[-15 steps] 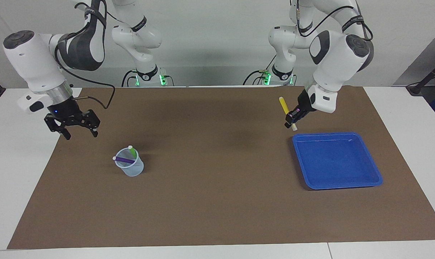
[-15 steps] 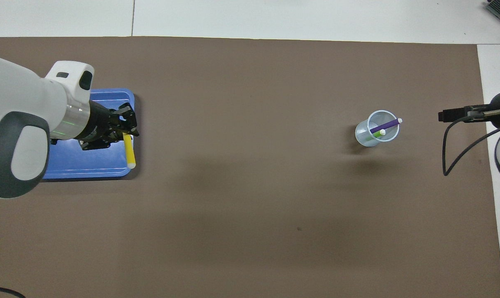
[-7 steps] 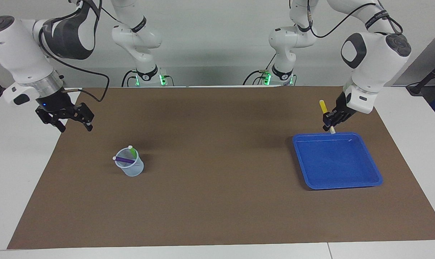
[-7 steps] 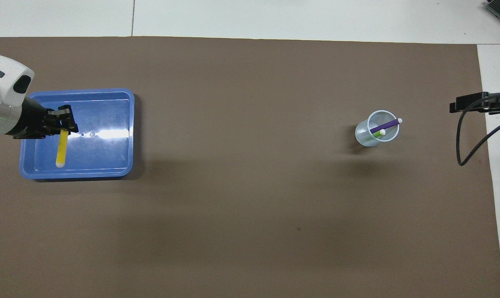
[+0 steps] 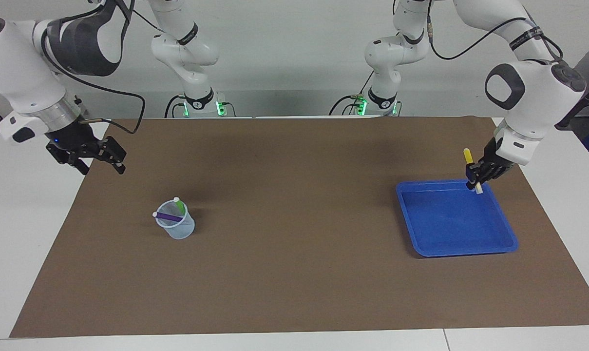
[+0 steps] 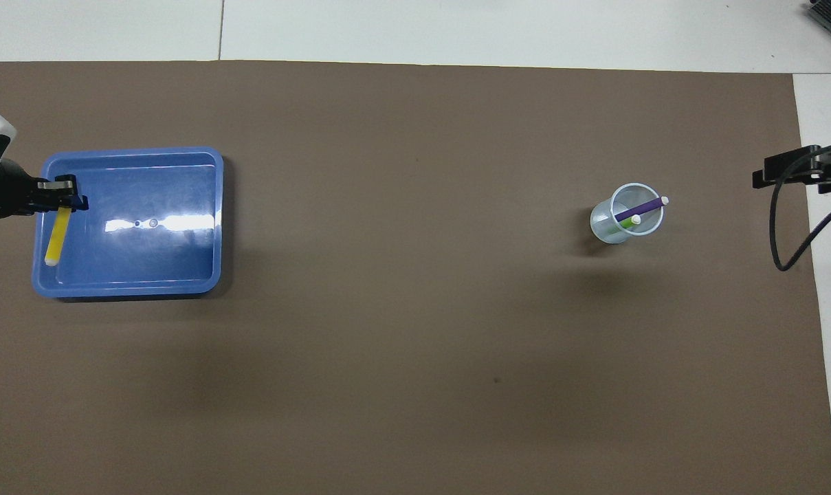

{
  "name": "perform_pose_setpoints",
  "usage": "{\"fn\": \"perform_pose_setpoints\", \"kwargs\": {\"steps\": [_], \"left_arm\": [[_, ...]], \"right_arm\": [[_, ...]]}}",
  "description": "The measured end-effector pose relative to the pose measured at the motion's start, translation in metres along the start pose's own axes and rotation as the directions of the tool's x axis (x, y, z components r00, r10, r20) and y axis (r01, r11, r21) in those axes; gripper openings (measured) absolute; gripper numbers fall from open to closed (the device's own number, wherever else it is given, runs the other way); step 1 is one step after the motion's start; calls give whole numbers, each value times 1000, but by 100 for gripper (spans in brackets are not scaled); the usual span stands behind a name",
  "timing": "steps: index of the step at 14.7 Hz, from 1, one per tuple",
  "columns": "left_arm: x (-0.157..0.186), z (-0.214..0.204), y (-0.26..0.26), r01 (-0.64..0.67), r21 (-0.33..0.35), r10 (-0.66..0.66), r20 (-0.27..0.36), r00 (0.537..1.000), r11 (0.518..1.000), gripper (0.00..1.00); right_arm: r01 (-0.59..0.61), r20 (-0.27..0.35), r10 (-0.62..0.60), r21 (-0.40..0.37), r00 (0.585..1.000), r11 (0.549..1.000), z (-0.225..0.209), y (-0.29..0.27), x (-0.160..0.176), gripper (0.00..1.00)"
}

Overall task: Right arm passes pens to left for tray arrangement
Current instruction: 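Lower the yellow pen into the tray and open the left gripper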

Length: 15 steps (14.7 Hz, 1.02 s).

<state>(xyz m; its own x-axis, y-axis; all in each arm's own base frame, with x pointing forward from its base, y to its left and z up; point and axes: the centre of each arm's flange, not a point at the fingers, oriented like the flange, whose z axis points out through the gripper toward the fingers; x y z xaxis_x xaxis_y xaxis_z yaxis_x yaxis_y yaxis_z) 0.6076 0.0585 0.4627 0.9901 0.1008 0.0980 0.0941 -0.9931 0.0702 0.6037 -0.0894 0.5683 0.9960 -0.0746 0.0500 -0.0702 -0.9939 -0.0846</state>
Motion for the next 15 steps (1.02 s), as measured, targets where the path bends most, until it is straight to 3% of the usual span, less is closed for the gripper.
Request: {"fn": "perform_pose_setpoints", "kwargs": {"steps": [9,15], "left_arm": [[41,52,-78,-100,123,109,-66,992,987,18],[48,107,-79,-108,119,119,-90,989,987,18]], "right_arm": [[-6,7,6,-1,1000,1000,3,4,3,100],[-26,2,26,-3,1000,1000,0,16,2,100]]}}
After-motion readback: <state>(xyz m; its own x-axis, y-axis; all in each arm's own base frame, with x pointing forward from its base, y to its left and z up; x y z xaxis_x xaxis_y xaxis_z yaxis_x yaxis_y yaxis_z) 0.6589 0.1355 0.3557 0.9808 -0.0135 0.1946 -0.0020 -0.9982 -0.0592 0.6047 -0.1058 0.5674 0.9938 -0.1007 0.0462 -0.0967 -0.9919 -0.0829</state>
